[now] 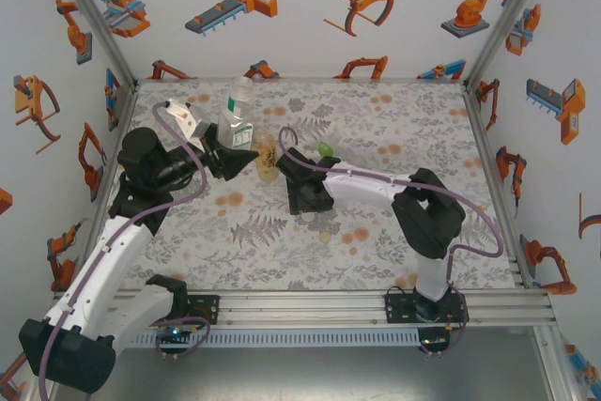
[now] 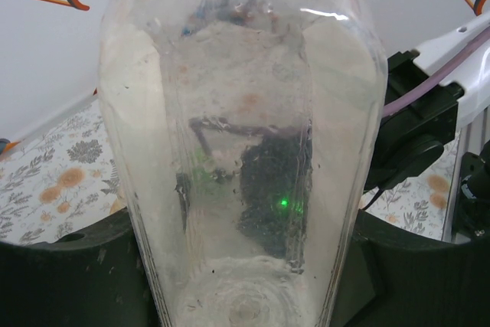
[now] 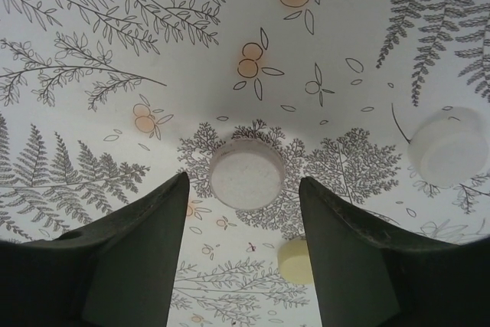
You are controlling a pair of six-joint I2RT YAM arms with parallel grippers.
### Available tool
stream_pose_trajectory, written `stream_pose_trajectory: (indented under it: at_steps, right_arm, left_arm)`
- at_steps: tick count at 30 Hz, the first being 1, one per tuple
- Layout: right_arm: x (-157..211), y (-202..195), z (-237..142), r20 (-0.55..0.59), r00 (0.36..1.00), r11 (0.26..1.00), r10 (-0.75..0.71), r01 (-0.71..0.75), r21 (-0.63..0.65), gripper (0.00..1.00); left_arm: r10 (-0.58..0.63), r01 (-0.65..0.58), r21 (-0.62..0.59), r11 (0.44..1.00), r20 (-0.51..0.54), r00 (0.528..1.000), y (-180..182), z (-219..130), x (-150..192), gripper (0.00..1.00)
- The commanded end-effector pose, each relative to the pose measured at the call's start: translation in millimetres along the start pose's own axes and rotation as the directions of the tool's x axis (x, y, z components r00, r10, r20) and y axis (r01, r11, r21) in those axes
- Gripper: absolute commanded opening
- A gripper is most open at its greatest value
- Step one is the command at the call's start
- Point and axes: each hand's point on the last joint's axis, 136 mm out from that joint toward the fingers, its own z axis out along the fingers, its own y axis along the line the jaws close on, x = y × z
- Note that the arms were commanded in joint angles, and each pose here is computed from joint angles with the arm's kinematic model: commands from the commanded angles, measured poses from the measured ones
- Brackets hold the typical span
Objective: Screw on the bottle caps
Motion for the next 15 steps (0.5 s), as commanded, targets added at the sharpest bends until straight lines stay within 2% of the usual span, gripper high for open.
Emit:
stream_pose_trajectory:
  at_steps: [1,15]
  right_arm:
    - [7.9,3.0,7.4,-0.024,1.000,1.000,0.007,-0.008,-0.007,0.55]
    - [21.9,-2.7,20.4,-0.069,0.998,1.000,0.004,-0.003,0.019,0.49]
  left_arm:
    - [0.036,-0.036,-0.004,0.999,0.031,0.999,-0.3,-2.9,-7.6,0.24]
    - [0.030,-0.030,-0.004,1.000,0.026,0.999,1.0,-1.5,-5.2,0.25]
